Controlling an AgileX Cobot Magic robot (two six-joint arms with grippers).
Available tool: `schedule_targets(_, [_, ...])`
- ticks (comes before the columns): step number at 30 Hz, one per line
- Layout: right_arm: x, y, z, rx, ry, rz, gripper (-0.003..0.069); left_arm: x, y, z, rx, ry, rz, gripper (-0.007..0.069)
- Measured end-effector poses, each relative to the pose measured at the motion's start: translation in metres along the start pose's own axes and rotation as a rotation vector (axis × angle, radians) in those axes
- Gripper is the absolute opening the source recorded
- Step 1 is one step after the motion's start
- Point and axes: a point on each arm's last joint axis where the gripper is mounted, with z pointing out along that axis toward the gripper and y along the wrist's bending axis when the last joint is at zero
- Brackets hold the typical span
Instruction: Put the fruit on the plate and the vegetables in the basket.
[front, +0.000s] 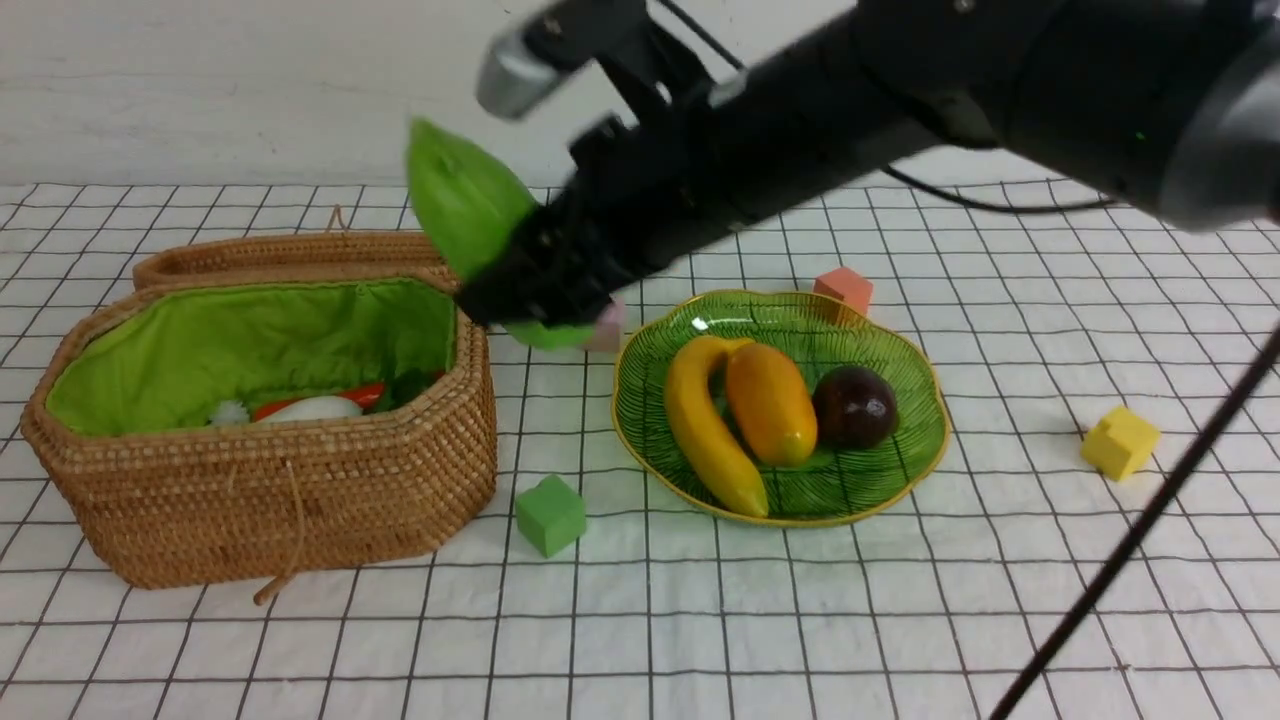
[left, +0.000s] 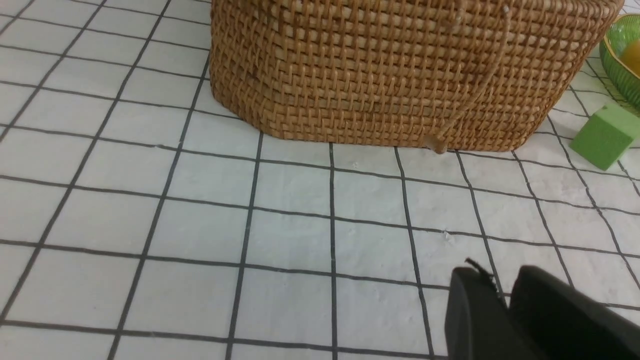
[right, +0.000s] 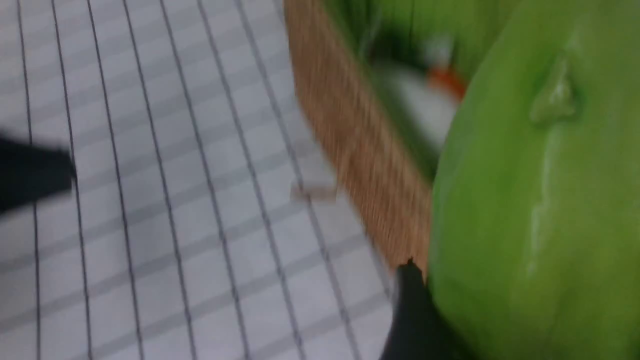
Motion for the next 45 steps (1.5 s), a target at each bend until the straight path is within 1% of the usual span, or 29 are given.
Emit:
schedule_targets(2, [-0.013, -0.007, 0.022, -0.014, -0.086, 0.014, 0.0433, 0.0, 0.0, 0.0, 0.0, 0.0, 0.0, 0.0111])
schedule_targets(5, [-0.02, -0.017, 0.065, -0.004, -0.193, 0.044, 0.0433, 0.0, 0.0, 0.0, 0.0, 0.0, 0.0, 0.0111])
schedule_targets(7, [-0.007, -0.022, 0.105, -0.002, -0.213, 0.06, 0.0433, 0.0, 0.0, 0.0, 0.0, 0.0, 0.0, 0.0111])
schedule_targets(8, [-0.007, -0.021, 0.113, -0.001, -0.224, 0.054, 0.0433, 0.0, 0.0, 0.0, 0.0, 0.0, 0.0, 0.0111])
schedule_targets(10, [0.008, -0.02, 0.141, -0.004, -0.206, 0.054, 0.0433, 0.0, 0.0, 0.0, 0.0, 0.0, 0.0, 0.0111])
schedule_targets(12, [0.017, -0.018, 0.155, -0.005, -0.181, 0.054, 0.0442, 0.0, 0.0, 0.0, 0.0, 0.0, 0.0, 0.0111])
schedule_targets(13, [0.022, -0.018, 0.16, 0.0, -0.163, 0.057, 0.047, 0.0, 0.0, 0.0, 0.0, 0.0, 0.0, 0.0111])
schedule_targets(14, [0.025, -0.018, 0.163, 0.006, -0.148, 0.058, 0.0521, 0.0, 0.0, 0.0, 0.0, 0.0, 0.0, 0.0111])
schedule_targets(15, [0.028, -0.019, 0.165, 0.013, -0.122, 0.06, 0.0591, 0.0, 0.0, 0.0, 0.0, 0.0, 0.0, 0.0111])
schedule_targets(16, [0.029, -0.019, 0.165, 0.018, -0.115, 0.054, 0.0601, 0.0, 0.0, 0.0, 0.0, 0.0, 0.0, 0.0111])
schedule_targets(17, [0.027, -0.019, 0.161, 0.03, -0.094, 0.04, 0.0657, 0.0, 0.0, 0.0, 0.0, 0.0, 0.0, 0.0111])
schedule_targets(19, [0.021, -0.019, 0.153, 0.04, -0.076, 0.016, 0.0674, 0.0, 0.0, 0.0, 0.0, 0.0, 0.0, 0.0111])
schedule_targets(22, [0.004, -0.014, 0.13, 0.036, -0.044, -0.045, 0.0671, 0.0, 0.0, 0.0, 0.0, 0.001, 0.0, 0.0111])
schedule_targets(24, [-0.014, -0.008, 0.102, 0.024, -0.012, -0.098, 0.0643, 0.0, 0.0, 0.0, 0.0, 0.001, 0.0, 0.0111])
schedule_targets(25, [-0.032, -0.003, 0.069, 0.014, 0.008, -0.135, 0.0603, 0.0, 0.0, 0.0, 0.0, 0.001, 0.0, 0.0111])
schedule_targets(26, [-0.037, -0.002, 0.055, 0.009, 0.021, -0.144, 0.0573, 0.0, 0.0, 0.0, 0.0, 0.001, 0.0, 0.0111])
schedule_targets(27, [-0.052, 0.003, 0.021, 0.023, 0.014, -0.164, 0.0514, 0.0, 0.0, 0.0, 0.0, 0.001, 0.0, 0.0111])
schedule_targets(28, [-0.052, 0.003, 0.017, 0.023, 0.023, -0.16, 0.049, 0.0, 0.0, 0.0, 0.0, 0.001, 0.0, 0.0111])
schedule_targets(29, [-0.066, 0.008, -0.029, 0.07, 0.02, -0.161, 0.0377, 0.0, 0.0, 0.0, 0.0, 0.001, 0.0, 0.0111])
schedule_targets(30, [-0.067, 0.008, -0.034, 0.072, 0.019, -0.156, 0.036, 0.0, 0.0, 0.0, 0.0, 0.001, 0.0, 0.0111])
schedule_targets(32, [-0.067, 0.012, -0.097, 0.173, 0.07, -0.091, 0.0127, 0.0, 0.0, 0.0, 0.0, 0.001, 0.0, 0.0111])
schedule_targets(33, [-0.061, 0.015, -0.112, 0.197, 0.111, -0.049, 0.0059, 0.0, 0.0, 0.0, 0.0, 0.001, 0.0, 0.0111])
schedule_targets(34, [-0.054, 0.018, -0.131, 0.234, 0.153, -0.011, 0.0018, 0.0, 0.0, 0.0, 0.0, 0.001, 0.0, 0.0111])
schedule_targets(35, [-0.046, 0.023, -0.149, 0.267, 0.197, 0.03, -0.0001, 0.0, 0.0, 0.0, 0.0, 0.001, 0.0, 0.0111])
schedule_targets(36, [-0.047, 0.024, -0.154, 0.279, 0.19, 0.023, -0.0001, 0.0, 0.0, 0.0, 0.0, 0.001, 0.0, 0.0111])
schedule_targets(38, [-0.021, 0.041, -0.188, 0.336, 0.28, 0.126, -0.0008, 0.0, 0.0, 0.0, 0.0, 0.001, 0.0, 0.0111])
schedule_targets(41, [0.014, 0.062, -0.21, 0.363, 0.338, 0.228, -0.0008, 0.0, 0.0, 0.0, 0.0, 0.001, 0.0, 0.0111])
schedule_targets(43, [0.028, 0.072, -0.216, 0.367, 0.351, 0.252, -0.0008, 0.0, 0.0, 0.0, 0.0, 0.001, 0.0, 0.0111])
schedule_targets(45, [0.058, 0.089, -0.223, 0.36, 0.384, 0.29, -0.0008, 0.0, 0.0, 0.0, 0.0, 0.001, 0.0, 0.0111])
